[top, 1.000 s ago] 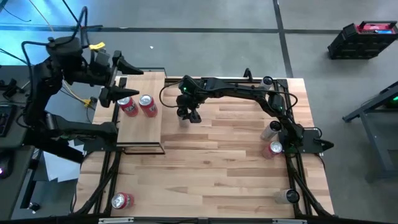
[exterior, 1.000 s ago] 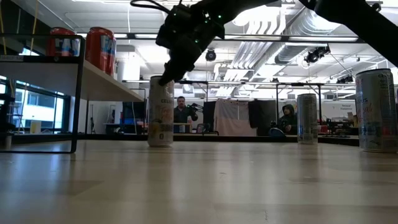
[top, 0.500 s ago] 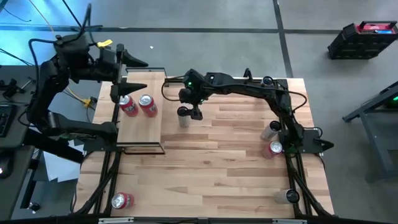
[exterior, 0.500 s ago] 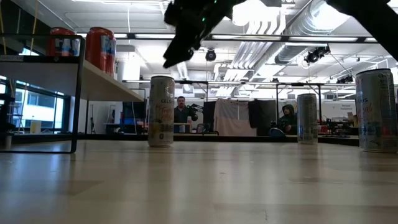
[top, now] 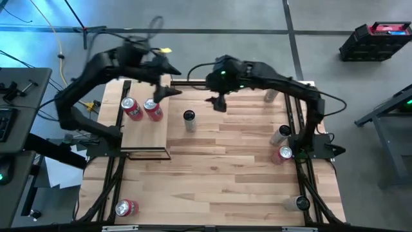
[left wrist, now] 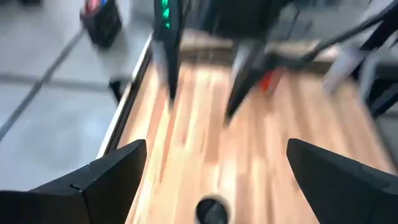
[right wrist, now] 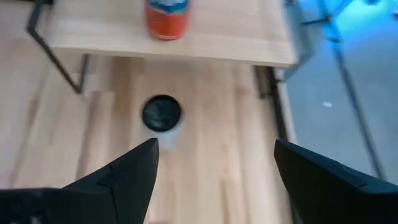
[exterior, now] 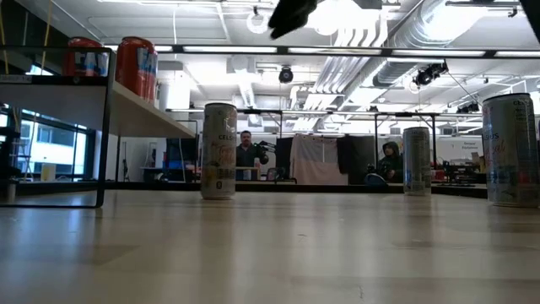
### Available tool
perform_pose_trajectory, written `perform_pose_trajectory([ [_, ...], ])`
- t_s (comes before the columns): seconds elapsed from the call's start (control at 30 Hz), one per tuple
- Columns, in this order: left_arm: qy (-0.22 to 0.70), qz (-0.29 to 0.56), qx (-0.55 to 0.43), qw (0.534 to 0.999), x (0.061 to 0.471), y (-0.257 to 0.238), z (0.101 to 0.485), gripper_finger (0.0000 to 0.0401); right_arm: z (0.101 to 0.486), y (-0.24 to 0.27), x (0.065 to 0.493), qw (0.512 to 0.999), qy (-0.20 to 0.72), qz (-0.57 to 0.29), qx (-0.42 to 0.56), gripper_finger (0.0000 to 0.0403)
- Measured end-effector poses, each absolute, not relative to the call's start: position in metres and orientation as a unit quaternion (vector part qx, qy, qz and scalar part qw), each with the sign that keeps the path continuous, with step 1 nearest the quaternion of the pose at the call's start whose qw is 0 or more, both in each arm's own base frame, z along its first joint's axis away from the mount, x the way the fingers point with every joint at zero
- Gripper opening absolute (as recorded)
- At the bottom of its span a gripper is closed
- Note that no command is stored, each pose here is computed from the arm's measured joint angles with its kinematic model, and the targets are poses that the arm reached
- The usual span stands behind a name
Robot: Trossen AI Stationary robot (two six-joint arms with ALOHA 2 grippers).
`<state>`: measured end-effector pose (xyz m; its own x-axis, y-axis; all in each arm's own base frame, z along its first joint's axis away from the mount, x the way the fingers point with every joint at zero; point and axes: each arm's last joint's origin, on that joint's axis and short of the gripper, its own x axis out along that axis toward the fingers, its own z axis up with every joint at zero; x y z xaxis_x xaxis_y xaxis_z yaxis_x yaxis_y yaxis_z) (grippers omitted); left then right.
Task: Place canned beverage on shelf
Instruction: Put the top left white yellow soda can on the shelf
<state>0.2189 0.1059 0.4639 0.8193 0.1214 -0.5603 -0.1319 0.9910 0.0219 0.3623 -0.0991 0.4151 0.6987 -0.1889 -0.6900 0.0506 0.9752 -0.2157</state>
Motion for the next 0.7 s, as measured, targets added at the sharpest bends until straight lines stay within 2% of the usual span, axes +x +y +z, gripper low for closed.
perform_pose_trajectory([
  [0.33,0.413,0.048,0.014,0.909,0.274,0.122,0.413,0.0383,0.467,-0.088,0.308,0.932,0.318,-0.161,-0.065,0.0305],
  [0.5,0.486,0.034,0.041,0.872,0.297,0.113,0.382,0.0381,0.474,-0.083,0.296,0.931,0.316,-0.175,-0.058,0.0305],
  [0.7,0.550,0.025,0.038,0.834,0.301,0.113,0.337,0.0381,0.473,-0.075,0.294,0.930,0.324,-0.167,-0.054,0.0305],
])
